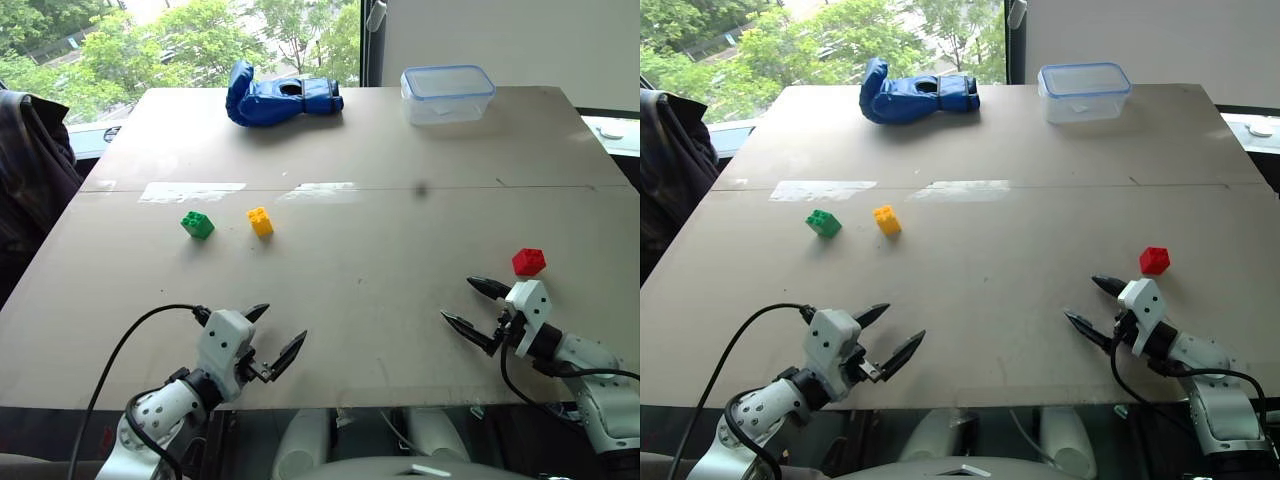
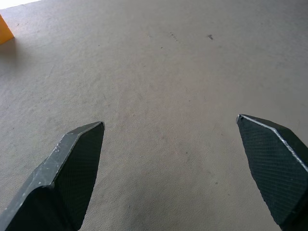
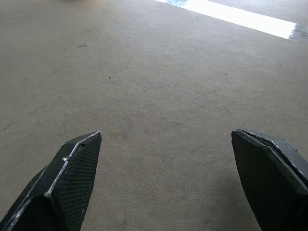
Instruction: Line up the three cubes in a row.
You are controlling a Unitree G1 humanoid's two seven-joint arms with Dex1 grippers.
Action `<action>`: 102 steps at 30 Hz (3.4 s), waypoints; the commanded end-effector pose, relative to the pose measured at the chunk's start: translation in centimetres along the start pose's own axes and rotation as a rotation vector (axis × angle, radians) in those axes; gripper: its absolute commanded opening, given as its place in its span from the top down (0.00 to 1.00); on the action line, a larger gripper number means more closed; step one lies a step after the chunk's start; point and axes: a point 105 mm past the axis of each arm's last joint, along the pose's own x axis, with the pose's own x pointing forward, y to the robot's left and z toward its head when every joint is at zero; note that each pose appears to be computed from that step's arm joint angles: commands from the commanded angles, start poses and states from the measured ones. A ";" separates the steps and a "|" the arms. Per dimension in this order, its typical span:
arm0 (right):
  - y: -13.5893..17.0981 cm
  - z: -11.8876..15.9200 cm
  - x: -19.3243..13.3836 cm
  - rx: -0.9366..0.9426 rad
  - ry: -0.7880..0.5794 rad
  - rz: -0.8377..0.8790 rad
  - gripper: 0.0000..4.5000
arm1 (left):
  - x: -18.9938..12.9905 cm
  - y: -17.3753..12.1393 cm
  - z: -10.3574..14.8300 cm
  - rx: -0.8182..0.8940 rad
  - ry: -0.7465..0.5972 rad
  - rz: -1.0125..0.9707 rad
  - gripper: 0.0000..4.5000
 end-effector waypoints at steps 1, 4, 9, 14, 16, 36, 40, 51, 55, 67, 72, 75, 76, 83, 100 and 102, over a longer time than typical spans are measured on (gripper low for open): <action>-0.4 0.9 -0.1 -0.034 -0.035 -0.016 0.01 | 0.1 -0.7 0.6 0.005 -0.024 -0.034 0.00; -0.6 0.7 -0.1 -0.041 -0.035 -0.018 0.01 | 0.1 -0.9 0.4 -0.001 -0.022 -0.036 0.00; -0.7 0.6 -0.2 -0.048 -0.037 -0.020 0.01 | 0.3 -1.0 0.3 0.000 -0.021 -0.036 0.00; -0.6 0.6 -0.2 -0.051 -0.039 -0.018 0.01 | 0.2 -1.2 0.3 -0.002 -0.020 -0.040 0.00; -0.7 0.6 -0.3 -0.051 -0.039 -0.020 0.01 | 0.3 -1.2 0.3 -0.002 -0.019 -0.041 0.00; -6.8 1.0 -6.7 0.025 -0.047 -0.671 0.01 | 2.1 -3.5 9.9 0.185 -0.178 -0.579 0.00; -7.0 1.2 -5.0 0.093 -0.058 -0.716 0.01 | 2.2 -2.9 11.0 0.234 -0.144 -0.669 0.00; -8.8 1.6 -2.8 0.176 -0.075 -0.821 0.01 | 2.2 -1.4 13.1 0.302 -0.133 -0.702 0.00; -9.8 1.7 -2.8 0.181 -0.080 -0.842 0.01 | 2.1 -1.8 13.6 0.291 -0.155 -0.716 0.00; -9.8 1.5 -2.2 0.184 -0.077 -0.817 0.72 | 1.9 -1.8 13.9 0.280 -0.163 -0.693 0.00; -8.6 3.6 0.2 0.040 -0.088 -0.554 0.72 | 1.3 -1.6 13.6 0.259 -0.154 -0.679 0.00; -5.3 5.6 2.8 -0.049 -0.120 -0.154 0.72 | 0.5 -1.3 12.8 0.241 -0.117 -0.677 0.00; -4.0 6.1 3.4 -0.060 -0.133 -0.004 0.72 | 0.3 -1.0 12.4 0.238 -0.098 -0.675 0.00; -2.3 5.8 6.1 -0.248 -0.076 0.524 0.72 | -0.6 -0.2 11.1 0.247 -0.040 -0.665 0.00; -4.4 5.1 8.2 -0.283 0.022 0.739 0.49 | -1.6 -0.3 10.8 0.244 -0.041 -0.620 0.00; -4.4 5.2 8.3 -0.288 0.016 0.739 0.31 | -1.6 -0.3 10.8 0.241 -0.042 -0.617 0.00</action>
